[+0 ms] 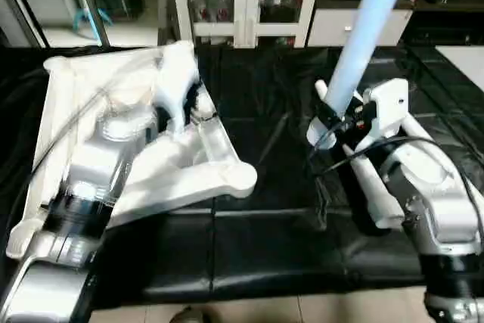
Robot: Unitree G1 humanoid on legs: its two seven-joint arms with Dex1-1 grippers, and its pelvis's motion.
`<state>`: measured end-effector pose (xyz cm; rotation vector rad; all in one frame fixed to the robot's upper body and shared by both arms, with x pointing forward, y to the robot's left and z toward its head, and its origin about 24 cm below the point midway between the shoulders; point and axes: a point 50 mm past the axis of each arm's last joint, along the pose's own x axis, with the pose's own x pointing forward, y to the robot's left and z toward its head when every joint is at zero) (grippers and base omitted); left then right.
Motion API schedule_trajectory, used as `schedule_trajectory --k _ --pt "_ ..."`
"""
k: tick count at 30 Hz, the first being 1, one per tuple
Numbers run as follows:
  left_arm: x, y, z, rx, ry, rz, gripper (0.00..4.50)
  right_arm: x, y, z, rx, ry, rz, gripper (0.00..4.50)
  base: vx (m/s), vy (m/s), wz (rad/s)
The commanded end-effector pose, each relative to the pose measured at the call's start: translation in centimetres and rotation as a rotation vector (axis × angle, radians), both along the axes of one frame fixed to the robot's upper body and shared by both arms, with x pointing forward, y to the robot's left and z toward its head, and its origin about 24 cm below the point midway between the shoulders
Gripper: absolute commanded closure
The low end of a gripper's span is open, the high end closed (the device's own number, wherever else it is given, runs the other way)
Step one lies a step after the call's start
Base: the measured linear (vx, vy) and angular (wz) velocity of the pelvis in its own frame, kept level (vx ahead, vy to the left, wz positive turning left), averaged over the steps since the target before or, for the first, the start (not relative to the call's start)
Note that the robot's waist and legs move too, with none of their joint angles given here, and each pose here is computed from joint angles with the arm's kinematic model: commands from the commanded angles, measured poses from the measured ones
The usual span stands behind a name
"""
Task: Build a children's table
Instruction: Move to table
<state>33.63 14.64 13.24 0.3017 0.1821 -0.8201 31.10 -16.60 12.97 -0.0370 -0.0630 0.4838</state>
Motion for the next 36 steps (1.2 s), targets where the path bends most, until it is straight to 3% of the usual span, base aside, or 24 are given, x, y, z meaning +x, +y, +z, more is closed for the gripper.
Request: schedule_trajectory --k 1,3,5,8,11,17,22,36 --pt "-0.2 0.1 -1.0 0.069 0.000 -0.044 0.48 -0.1 0.0 0.0 0.011 0.024 0.047 2.66 0.000 0.000 0.00" --pt "-1.0 1.3 -3.4 0.155 0.071 -0.092 0.48 -0.8 0.5 -0.3 0.087 0.108 0.230 2.66 0.000 0.000 0.00" --pt "-1.4 1.6 -3.9 0.161 0.104 -0.108 0.48 -1.1 0.5 -0.3 0.100 0.125 0.263 2.66 0.000 0.000 0.00" --pt "-3.3 2.5 -5.1 0.187 0.231 -0.209 0.48 -2.0 0.3 -0.9 0.071 0.225 0.345 2.66 0.000 0.000 0.00" --pt "-4.1 2.9 -5.7 0.218 0.275 -0.241 0.48 -2.4 0.3 -0.8 0.056 0.217 0.384 2.66 0.000 0.000 0.00" --pt "-2.8 3.6 -6.9 0.273 0.254 -0.164 0.48 -2.6 0.4 -0.8 0.053 0.217 0.410 2.66 0.000 0.000 0.00" --pt "-2.6 3.9 -7.5 0.277 0.310 -0.164 0.48 -3.2 0.7 -0.8 0.072 0.240 0.460 2.66 0.000 0.000 0.00" --pt "-3.0 3.8 -7.7 0.217 0.414 -0.239 1.62 -3.6 0.5 -0.6 0.058 0.232 0.452 2.66 0.000 0.000 0.00"
